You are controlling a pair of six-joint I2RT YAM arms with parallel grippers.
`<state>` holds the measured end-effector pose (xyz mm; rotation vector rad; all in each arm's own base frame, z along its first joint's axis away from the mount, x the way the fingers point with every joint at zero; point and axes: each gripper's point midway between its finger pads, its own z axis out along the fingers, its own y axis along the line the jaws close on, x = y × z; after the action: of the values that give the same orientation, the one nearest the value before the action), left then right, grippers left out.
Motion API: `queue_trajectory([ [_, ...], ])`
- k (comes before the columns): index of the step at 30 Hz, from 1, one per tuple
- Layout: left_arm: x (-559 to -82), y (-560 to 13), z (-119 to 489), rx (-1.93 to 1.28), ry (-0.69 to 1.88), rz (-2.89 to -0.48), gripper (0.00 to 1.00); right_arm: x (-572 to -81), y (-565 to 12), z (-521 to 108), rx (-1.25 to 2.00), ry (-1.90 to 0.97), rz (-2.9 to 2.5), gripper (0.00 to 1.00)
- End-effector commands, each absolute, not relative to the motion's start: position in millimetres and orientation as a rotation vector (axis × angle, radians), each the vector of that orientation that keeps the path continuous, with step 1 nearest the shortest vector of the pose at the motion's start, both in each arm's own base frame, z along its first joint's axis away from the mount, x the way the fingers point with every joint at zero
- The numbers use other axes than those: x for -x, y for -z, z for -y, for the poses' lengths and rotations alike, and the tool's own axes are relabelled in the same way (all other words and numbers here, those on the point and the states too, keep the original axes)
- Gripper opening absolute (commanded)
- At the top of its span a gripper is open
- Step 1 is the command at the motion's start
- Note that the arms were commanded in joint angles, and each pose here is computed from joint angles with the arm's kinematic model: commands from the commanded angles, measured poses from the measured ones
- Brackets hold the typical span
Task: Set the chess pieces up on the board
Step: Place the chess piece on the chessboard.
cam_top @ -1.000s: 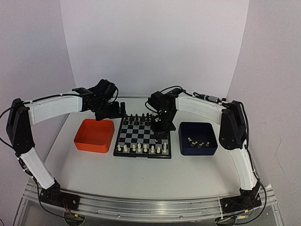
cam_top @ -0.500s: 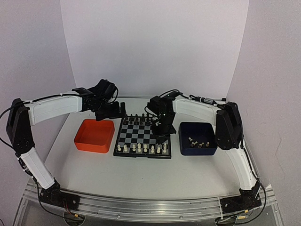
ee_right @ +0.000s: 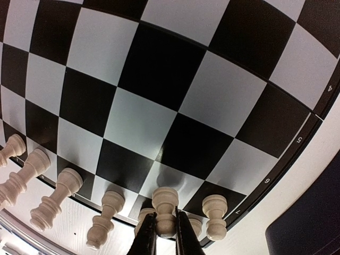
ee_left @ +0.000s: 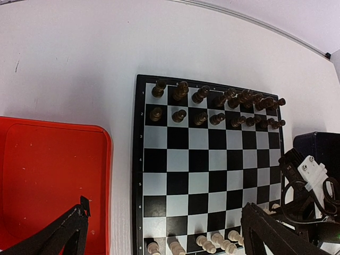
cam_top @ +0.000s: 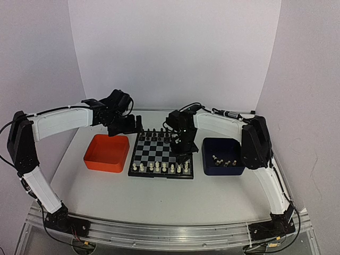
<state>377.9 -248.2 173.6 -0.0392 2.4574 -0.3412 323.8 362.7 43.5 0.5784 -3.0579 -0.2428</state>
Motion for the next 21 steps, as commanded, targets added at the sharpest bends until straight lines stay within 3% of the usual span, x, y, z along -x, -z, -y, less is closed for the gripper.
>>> queue_trajectory([
  [1, -378, -188, 244, 0.04, 0.356, -2.418, 1.0, -322, -46, -369, -0.599, 0.263, 3.044, 0.13],
  [12, -376, -188, 243, 0.038, 0.356, -2.422, 1.0, -326, -61, -374, -0.61, 0.304, 3.073, 0.21],
  [18, -378, -192, 246, 0.039, 0.374, -2.41, 1.0, -343, -109, -377, -0.678, 0.356, 3.193, 0.28],
  [21, -380, -199, 247, 0.042, 0.384, -2.389, 1.0, -352, -136, -371, -0.721, 0.341, 3.274, 0.37],
])
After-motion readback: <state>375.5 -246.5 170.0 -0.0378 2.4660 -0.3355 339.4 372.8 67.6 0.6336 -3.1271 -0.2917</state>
